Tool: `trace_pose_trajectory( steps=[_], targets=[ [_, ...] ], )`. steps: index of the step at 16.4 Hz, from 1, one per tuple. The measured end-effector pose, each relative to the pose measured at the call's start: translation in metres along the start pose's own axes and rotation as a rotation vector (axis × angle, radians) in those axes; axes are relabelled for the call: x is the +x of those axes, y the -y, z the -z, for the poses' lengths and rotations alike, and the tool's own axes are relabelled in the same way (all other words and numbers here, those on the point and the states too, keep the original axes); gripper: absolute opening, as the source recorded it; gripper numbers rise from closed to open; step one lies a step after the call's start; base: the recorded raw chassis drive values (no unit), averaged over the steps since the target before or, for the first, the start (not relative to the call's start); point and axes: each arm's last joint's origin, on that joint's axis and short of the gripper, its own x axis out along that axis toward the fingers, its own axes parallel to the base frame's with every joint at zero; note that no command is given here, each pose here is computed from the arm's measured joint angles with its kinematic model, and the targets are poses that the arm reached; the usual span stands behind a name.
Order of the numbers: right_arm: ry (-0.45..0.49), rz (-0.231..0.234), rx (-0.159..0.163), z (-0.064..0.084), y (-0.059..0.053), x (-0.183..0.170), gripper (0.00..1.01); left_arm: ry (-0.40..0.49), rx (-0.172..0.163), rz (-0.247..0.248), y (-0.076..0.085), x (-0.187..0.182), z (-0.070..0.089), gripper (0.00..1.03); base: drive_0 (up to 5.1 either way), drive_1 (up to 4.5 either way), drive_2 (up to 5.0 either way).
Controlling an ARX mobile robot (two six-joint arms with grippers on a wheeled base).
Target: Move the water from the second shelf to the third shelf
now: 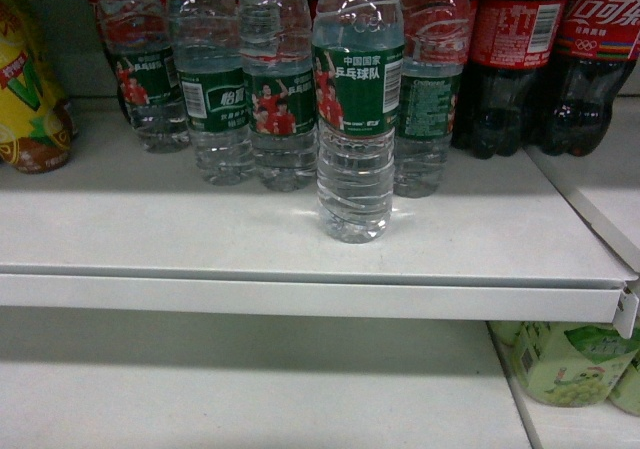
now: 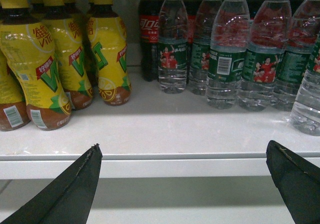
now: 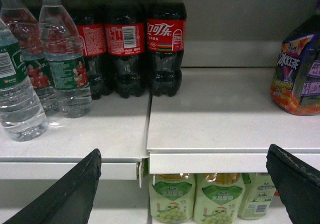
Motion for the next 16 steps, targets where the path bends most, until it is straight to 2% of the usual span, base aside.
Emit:
trace_pose_trajectory(
  steps=[16],
  targets=[
    [0.0,0.0,0.0,0.0,0.0,0.0,0.98,0.0,0.0,0.0,0.0,0.0,0.0,0.98,0.0,0.0,0.0]
  ],
)
